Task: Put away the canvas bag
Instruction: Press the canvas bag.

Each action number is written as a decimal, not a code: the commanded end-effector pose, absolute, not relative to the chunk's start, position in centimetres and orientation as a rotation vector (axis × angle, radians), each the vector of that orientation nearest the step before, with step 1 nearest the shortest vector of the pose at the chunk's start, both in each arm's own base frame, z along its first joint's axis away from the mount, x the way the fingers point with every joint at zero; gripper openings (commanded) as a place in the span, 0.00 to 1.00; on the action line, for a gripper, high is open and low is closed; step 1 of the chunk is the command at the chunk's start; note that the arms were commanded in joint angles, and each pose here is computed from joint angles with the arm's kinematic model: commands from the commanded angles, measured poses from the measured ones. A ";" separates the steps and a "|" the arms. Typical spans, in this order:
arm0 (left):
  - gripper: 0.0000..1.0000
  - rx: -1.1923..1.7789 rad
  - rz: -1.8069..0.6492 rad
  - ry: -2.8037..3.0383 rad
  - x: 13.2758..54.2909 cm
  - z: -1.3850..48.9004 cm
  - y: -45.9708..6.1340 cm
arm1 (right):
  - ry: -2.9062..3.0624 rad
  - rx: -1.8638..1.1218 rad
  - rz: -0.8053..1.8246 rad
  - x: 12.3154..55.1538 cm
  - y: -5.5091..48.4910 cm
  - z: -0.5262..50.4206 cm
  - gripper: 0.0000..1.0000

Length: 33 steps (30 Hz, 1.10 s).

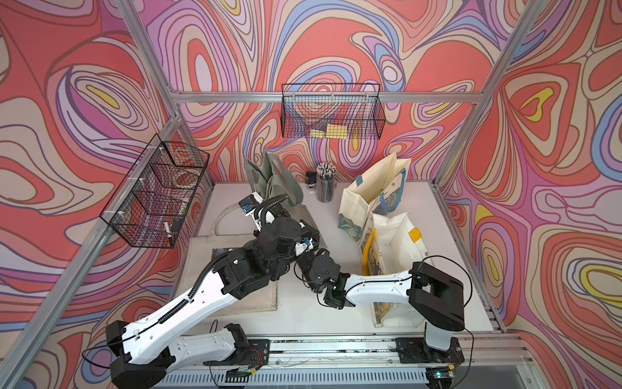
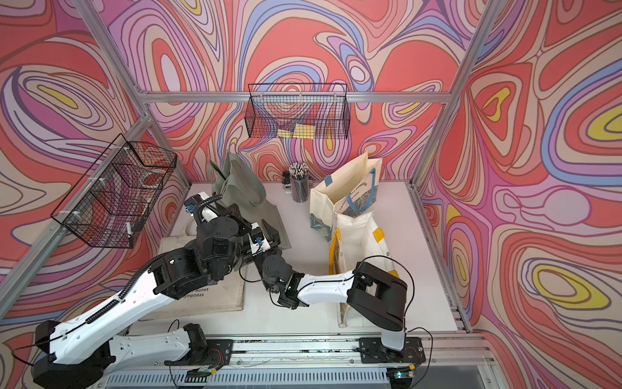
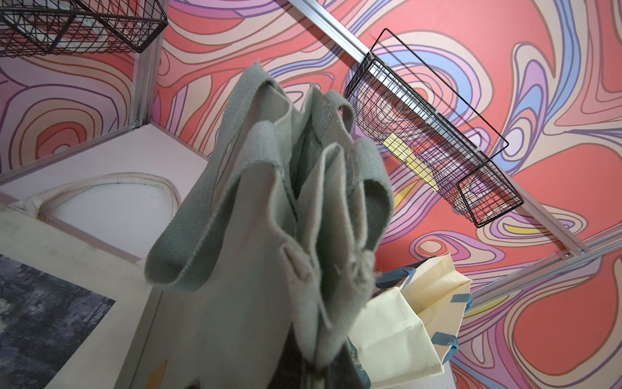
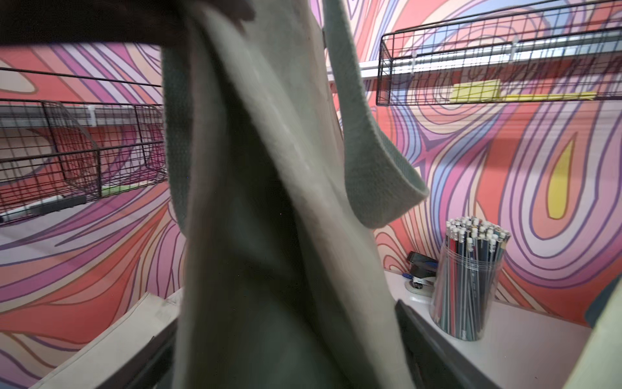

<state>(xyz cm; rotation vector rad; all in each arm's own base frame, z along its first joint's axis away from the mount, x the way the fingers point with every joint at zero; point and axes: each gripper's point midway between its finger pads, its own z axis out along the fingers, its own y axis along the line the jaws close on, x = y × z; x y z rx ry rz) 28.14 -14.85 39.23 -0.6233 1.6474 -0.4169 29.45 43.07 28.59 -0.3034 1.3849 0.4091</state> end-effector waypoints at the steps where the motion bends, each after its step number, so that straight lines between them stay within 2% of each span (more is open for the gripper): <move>1: 0.00 -0.724 -0.544 1.537 27.6 42.7 -14.0 | 1.420 -0.251 0.372 29.9 42.7 27.6 0.88; 10: 0.00 -0.727 -0.534 1.479 26.9 44.5 -12.5 | 1.511 -0.334 0.365 29.3 42.3 24.5 0.75; 13: 0.00 -0.713 -0.513 1.467 26.8 45.0 -12.1 | 1.521 -0.359 0.365 29.2 42.7 24.1 0.68; 19: 0.00 -0.716 -0.541 1.447 26.8 45.8 -12.1 | 1.506 -0.371 0.383 29.0 42.9 24.2 0.36; 23: 0.00 -0.714 -0.537 1.441 26.7 46.0 -11.8 | 1.481 -0.391 0.401 28.6 42.8 24.5 0.20; 26: 0.00 -0.709 -0.522 1.446 26.7 45.8 -11.4 | 1.457 -0.395 0.380 28.5 42.3 25.1 0.00; 33: 0.00 -0.659 -0.453 1.520 26.8 43.7 -10.2 | 1.422 -0.486 0.258 27.9 40.4 26.9 0.00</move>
